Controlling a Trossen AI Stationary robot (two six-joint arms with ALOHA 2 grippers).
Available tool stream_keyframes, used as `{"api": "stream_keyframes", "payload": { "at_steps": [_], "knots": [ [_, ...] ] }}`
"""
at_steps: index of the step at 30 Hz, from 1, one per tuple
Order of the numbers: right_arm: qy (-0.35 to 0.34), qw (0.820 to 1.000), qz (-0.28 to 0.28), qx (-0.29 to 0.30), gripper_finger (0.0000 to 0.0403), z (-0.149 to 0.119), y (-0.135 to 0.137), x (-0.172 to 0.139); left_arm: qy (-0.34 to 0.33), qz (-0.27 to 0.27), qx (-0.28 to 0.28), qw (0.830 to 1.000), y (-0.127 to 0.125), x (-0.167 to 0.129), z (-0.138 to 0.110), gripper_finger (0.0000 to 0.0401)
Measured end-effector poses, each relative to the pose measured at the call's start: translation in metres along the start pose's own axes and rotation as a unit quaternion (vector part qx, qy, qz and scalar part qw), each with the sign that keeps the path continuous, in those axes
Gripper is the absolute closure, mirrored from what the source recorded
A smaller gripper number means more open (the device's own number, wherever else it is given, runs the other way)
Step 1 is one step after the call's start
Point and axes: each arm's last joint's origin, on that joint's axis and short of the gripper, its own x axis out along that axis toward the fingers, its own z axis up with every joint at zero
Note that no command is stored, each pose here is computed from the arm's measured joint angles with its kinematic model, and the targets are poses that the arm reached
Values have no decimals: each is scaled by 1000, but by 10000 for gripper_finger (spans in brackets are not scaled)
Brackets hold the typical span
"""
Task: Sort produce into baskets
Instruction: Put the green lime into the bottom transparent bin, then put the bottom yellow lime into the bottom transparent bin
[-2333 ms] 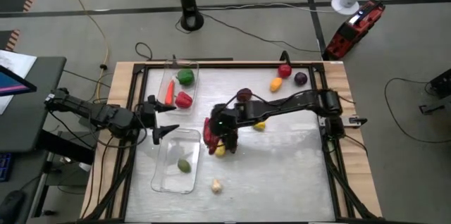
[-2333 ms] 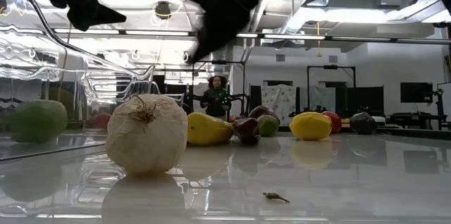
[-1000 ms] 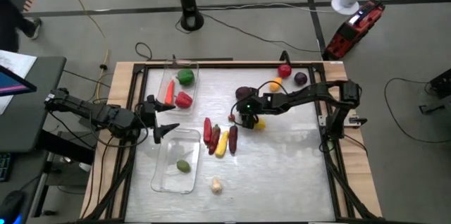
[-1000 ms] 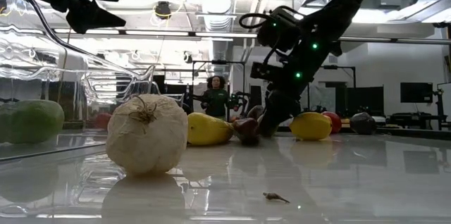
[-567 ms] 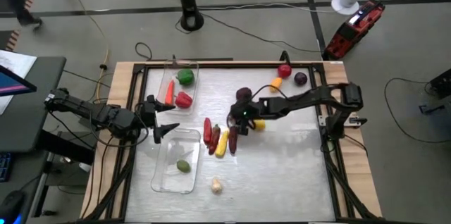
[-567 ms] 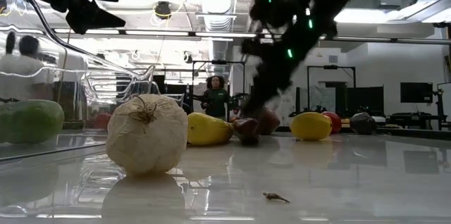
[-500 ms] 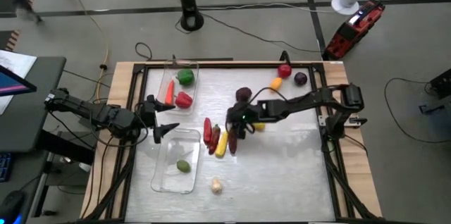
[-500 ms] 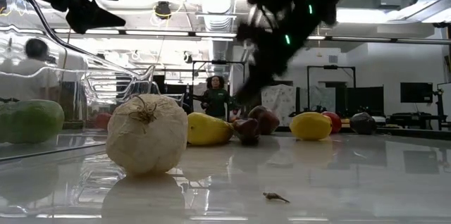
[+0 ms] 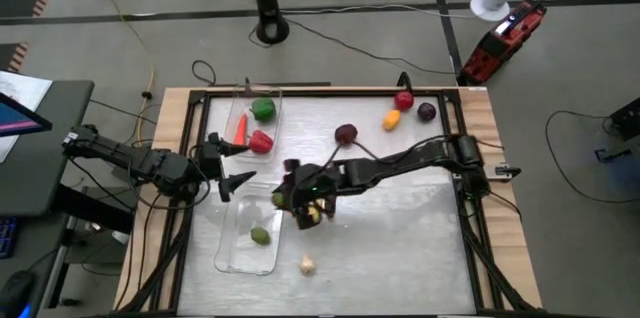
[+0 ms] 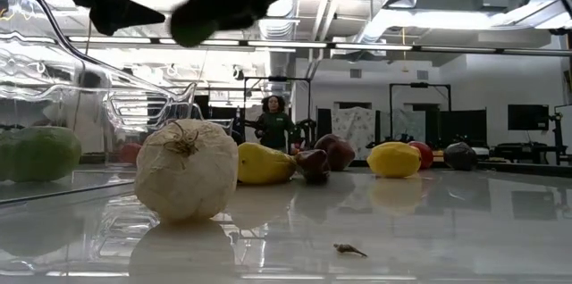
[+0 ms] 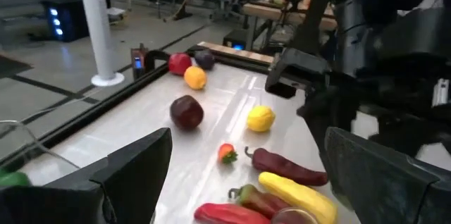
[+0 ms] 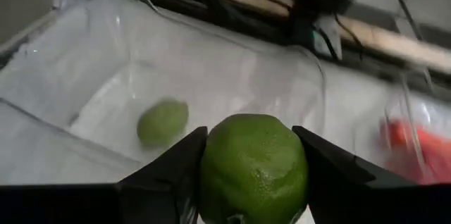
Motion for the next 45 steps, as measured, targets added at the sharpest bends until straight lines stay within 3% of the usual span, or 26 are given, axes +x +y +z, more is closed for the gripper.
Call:
{"api": "stream_keyframes", "payload": {
  "at_steps": [7, 11, 16, 22, 28, 37, 45],
  "knots": [
    [11, 1000, 19, -16, 125, 7, -2, 27, 13, -17, 0, 1000, -1, 0, -2, 40],
    [22, 999, 32, -17, 95, 6, -10, 24, 17, -14, 3, 1000, 0, 0, -3, 40],
    [80, 996, 43, -15, 80, 7, -12, -1, 29, -19, -4, 999, 0, 0, -5, 40],
    [151, 988, 22, 1, 101, -27, -1, -27, 42, -21, -4, 999, 0, 0, -8, 40],
    [176, 984, -17, 24, 107, -62, 2, -48, 42, -21, -4, 999, 0, 1, -8, 40],
    [273, 950, -117, 94, 107, -98, 6, -99, 43, -20, -11, 999, 0, 1, -8, 40],
    [248, 937, -179, 171, 97, -145, 1, -139, 41, -20, -6, 999, 0, 1, -8, 40]
  ]
}}
